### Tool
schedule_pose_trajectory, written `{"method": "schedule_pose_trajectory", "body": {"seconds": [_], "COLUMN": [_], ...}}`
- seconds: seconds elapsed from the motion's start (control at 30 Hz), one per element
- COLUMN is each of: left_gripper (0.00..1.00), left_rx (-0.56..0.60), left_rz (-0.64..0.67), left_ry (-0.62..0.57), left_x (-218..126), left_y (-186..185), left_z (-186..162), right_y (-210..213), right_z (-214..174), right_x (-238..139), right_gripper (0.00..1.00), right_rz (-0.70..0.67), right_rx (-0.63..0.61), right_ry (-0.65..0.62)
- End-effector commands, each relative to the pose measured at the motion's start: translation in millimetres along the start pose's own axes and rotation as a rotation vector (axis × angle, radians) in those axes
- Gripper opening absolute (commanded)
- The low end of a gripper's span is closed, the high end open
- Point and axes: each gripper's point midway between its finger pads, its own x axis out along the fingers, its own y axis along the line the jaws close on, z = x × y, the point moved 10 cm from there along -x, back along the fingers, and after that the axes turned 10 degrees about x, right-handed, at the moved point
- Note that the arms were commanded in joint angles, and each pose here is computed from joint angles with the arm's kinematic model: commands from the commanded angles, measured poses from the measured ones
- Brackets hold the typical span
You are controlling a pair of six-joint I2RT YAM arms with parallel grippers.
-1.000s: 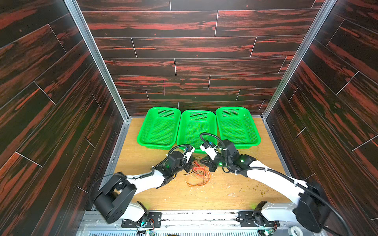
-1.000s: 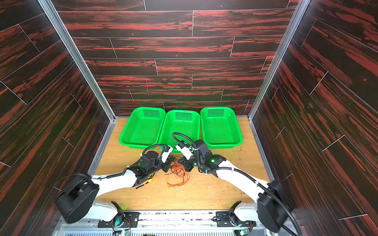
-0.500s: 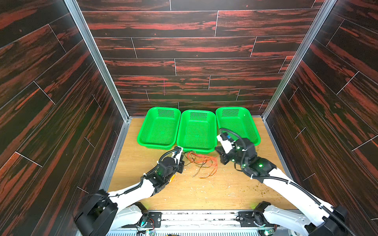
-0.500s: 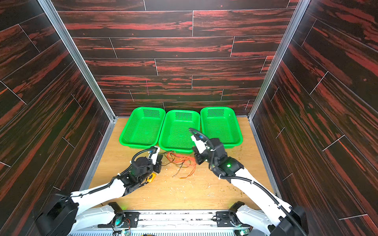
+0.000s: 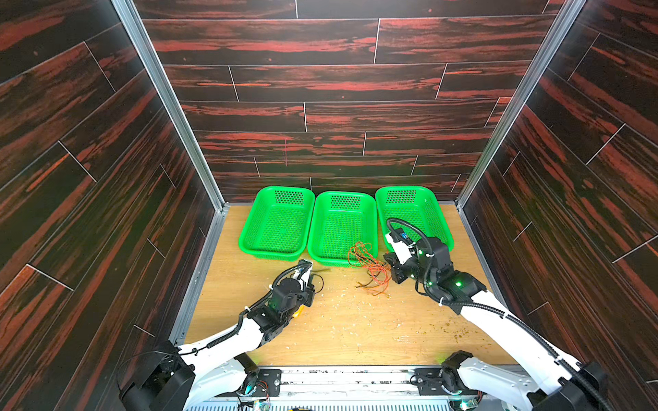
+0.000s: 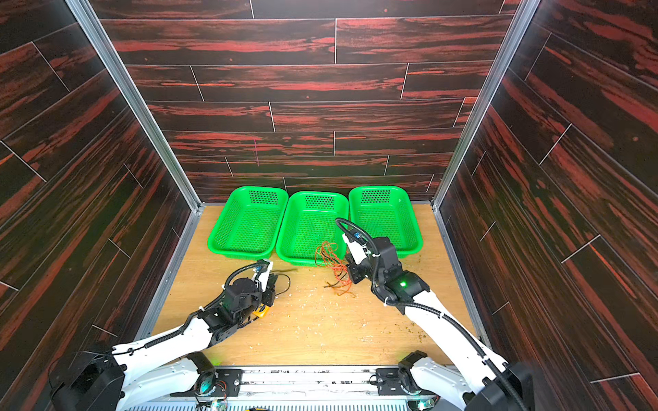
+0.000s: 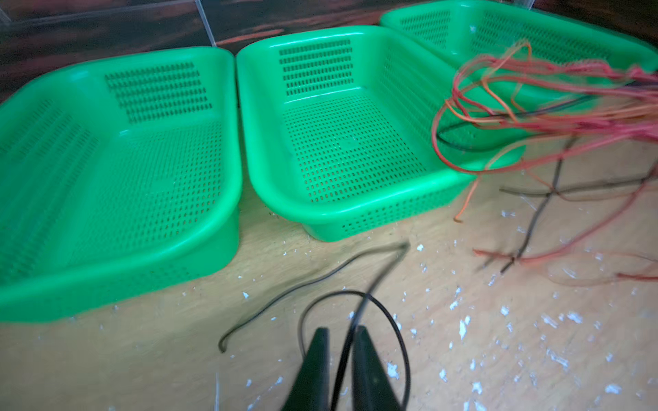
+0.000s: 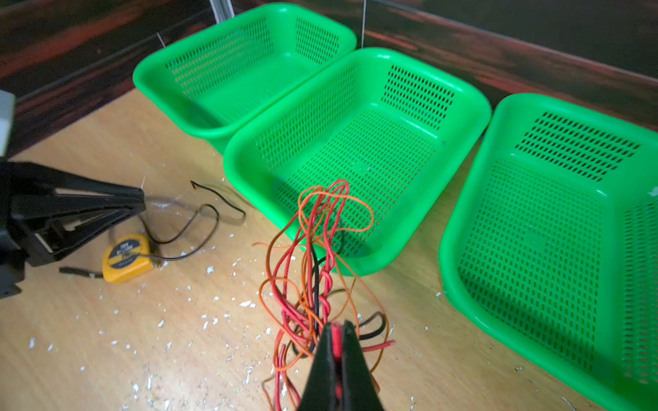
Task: Untangle the cables
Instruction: 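Carry the black wire into the basket nearest the left gripper while right holds red bundle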
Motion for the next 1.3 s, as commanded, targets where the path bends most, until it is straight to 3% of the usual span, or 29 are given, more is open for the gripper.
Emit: {"method": "schedule_pose_trajectory", "body": {"seconds": [0.0, 0.27, 0.47, 0.7, 0.9, 1.07, 1.27], "left_gripper": [0.26, 0.27, 0.52, 0.57, 0.61, 0.61, 0.46], "left_rx": [0.053, 0.086, 0.082, 0.109, 0.117, 0.143, 0.169], "left_rz": [-0.083, -0.109, -0.093, -0.202, -0.253, -0.269, -0.227], "left_ry": [-0.048, -0.042, 0.037, 0.198, 0.265, 0.318, 0.356], "left_x": [1.1, 7.1, 3.2, 11.3, 23.4, 37.0, 48.1], "left_y": [-4.4, -6.0, -3.7, -14.5, -21.0, -25.1, -23.9], "left_z": [18.9, 33.9, 29.1, 1.7, -6.1, -12.9, -13.6], "right_y": [5.7, 4.3, -1.4, -5.7, -9.8, -10.4, -9.8], "right_z": [11.6, 1.0, -19.2, -42.9, -50.6, -55.8, -67.9], "right_x": [0.0, 11.5, 16.9, 25.1, 27.1, 25.7, 26.2], "right_gripper": [0.00, 0.00, 0.00, 0.00, 0.00, 0.00, 0.00], "right_rz": [0.063, 0.057, 0.002, -0.026, -0.076, -0.080, -0.089], "right_rx": [-0.037, -0.002, 0.047, 0.121, 0.144, 0.155, 0.186], "right_ry": [-0.009, 0.046, 0.117, 0.167, 0.186, 0.189, 0.241]}}
